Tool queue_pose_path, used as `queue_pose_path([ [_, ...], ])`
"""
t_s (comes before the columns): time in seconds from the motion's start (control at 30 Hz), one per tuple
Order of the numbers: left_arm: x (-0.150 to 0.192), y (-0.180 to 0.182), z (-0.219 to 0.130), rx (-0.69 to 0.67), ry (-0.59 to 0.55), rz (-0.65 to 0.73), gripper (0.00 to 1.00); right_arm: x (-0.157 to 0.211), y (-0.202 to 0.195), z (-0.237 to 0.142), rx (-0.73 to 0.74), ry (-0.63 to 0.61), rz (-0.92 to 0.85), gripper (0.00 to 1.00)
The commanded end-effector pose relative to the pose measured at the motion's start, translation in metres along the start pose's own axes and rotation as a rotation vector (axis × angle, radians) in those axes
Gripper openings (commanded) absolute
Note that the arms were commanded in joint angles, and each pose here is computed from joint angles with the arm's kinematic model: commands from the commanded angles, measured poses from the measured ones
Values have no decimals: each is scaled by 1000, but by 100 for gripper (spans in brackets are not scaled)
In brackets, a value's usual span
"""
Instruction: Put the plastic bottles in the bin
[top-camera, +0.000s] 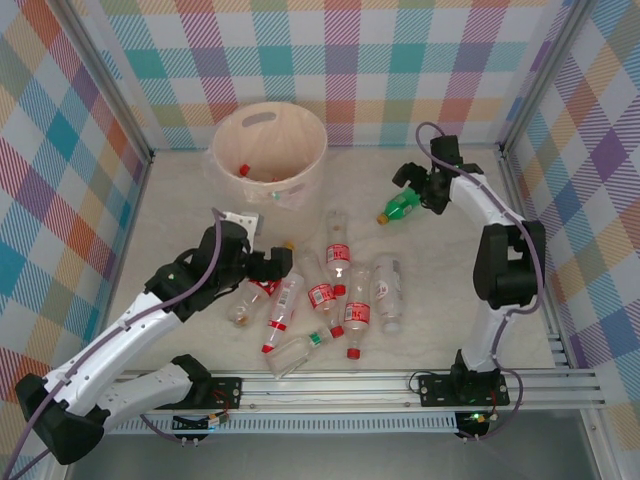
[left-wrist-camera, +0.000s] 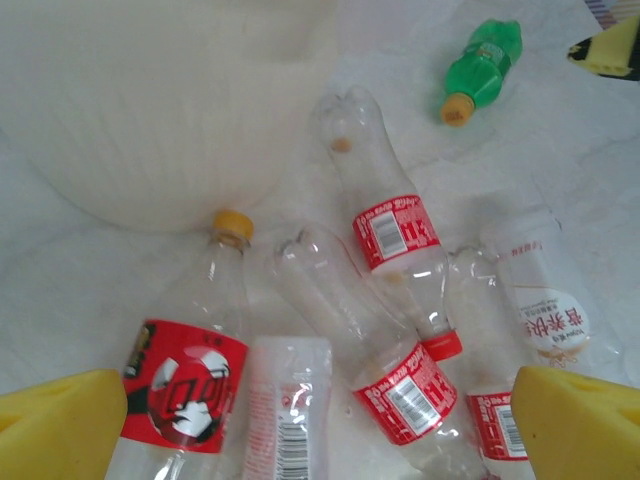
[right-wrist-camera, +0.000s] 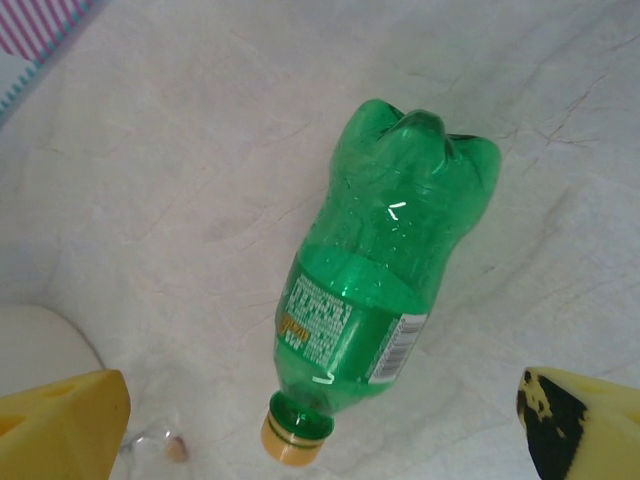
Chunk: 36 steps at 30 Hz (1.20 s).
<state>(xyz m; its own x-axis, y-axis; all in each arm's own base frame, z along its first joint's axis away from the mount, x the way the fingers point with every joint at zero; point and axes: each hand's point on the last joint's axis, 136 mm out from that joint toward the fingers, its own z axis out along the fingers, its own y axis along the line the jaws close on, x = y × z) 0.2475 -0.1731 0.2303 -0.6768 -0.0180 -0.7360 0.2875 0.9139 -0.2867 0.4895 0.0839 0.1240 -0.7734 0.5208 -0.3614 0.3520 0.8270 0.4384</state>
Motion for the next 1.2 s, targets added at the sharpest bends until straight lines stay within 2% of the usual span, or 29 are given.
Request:
queue_pose_path([
  [0.0, -4, -15, -4, 104, -60, -99, 98, 0, -5, 12, 54, 22, 19, 99],
  [0.2, 19, -7, 7, 93, -26, -125, 98, -4, -9, 38, 106, 47, 23, 99],
  [0.53, 29, -11, 16, 127, 1, -133, 98, 0, -16, 72, 131, 74, 43, 98],
  [0.63, 27, -13, 16, 132, -6, -132, 98, 2, -16, 79, 126, 81, 44, 93],
  [0.73, 18, -17, 13, 150, -29, -132, 97, 4, -19, 82, 134, 87, 44, 83],
  [0.9, 9, -23, 11, 156, -24, -118, 97, -2, -17, 68, 128, 46, 25, 69],
  [1.03, 2, -37, 12, 223, -33, -129, 97, -9, -9, 51, 107, 21, -23, 63],
  [1.17, -9, -56, 11, 318, -57, -131, 98, -14, 1, 29, 72, -12, -80, 62],
])
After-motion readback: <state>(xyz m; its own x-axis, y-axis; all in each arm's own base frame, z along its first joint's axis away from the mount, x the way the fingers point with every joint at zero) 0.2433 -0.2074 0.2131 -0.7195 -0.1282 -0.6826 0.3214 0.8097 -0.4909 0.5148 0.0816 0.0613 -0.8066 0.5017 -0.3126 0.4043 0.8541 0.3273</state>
